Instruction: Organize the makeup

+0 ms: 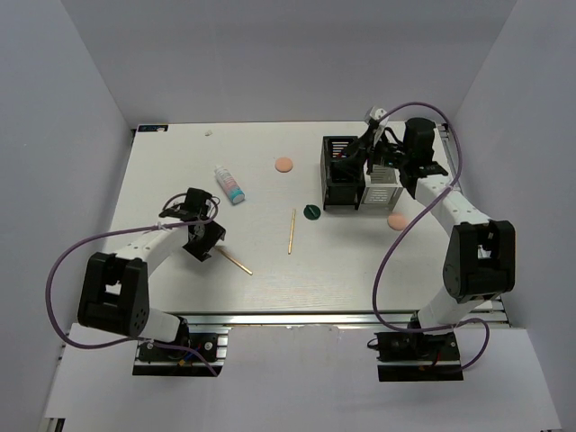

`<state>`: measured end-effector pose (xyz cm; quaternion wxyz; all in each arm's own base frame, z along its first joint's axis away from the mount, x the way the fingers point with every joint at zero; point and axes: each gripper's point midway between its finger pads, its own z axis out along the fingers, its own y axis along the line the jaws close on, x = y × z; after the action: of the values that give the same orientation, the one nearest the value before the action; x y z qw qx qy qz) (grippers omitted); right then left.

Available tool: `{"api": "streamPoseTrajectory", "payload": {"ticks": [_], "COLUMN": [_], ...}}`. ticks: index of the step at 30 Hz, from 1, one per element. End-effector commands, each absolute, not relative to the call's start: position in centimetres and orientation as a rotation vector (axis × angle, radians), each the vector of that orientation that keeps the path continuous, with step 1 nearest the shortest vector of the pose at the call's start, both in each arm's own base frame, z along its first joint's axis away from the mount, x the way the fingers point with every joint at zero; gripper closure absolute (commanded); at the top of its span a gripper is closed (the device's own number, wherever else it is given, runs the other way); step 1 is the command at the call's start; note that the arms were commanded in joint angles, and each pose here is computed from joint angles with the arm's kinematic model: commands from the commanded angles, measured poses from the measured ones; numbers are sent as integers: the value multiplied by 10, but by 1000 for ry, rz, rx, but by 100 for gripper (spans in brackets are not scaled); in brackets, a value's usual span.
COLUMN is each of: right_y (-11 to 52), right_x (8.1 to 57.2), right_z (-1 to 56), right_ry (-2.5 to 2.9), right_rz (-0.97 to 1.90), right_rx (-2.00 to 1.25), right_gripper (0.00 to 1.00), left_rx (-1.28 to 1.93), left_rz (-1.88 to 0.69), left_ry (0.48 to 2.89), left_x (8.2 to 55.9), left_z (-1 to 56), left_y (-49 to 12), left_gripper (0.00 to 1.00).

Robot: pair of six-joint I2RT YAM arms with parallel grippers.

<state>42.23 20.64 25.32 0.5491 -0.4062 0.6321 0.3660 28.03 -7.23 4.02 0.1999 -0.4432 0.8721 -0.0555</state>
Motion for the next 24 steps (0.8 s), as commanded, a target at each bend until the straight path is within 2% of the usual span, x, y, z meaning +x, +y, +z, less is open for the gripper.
{"api": "streamPoseTrajectory", "payload": {"ticks": [1, 11, 18, 19, 23, 24], "right_y": [215, 217, 216, 216, 216, 216], "right_x": [397, 374, 369, 368, 369, 369], "right_z": [258, 256, 252, 251, 253, 252], "right_ry": [1436, 1442, 1459, 1461, 1461, 1465], "right_rz": [926, 949, 950, 953, 955, 960], "right_rx": [-1039, -1035, -1024, -1024, -1018, -1016], "right_gripper": [38, 36, 36, 36, 35, 35], "left_rx": [-1215, -1131, -1093, -1095, -1095, -1094], "left_rz": [-160, 83, 202, 194, 165, 156], "left_ry": [2498, 2694, 2775, 2771, 2755, 2750], "left_x": [281, 283, 271, 272, 275, 277], "left_z": [44, 21, 9, 8, 7, 8], "left_y": [-81, -90, -85, -86, -88, -89], "left_gripper": [32, 36, 45, 48, 73, 77]}}
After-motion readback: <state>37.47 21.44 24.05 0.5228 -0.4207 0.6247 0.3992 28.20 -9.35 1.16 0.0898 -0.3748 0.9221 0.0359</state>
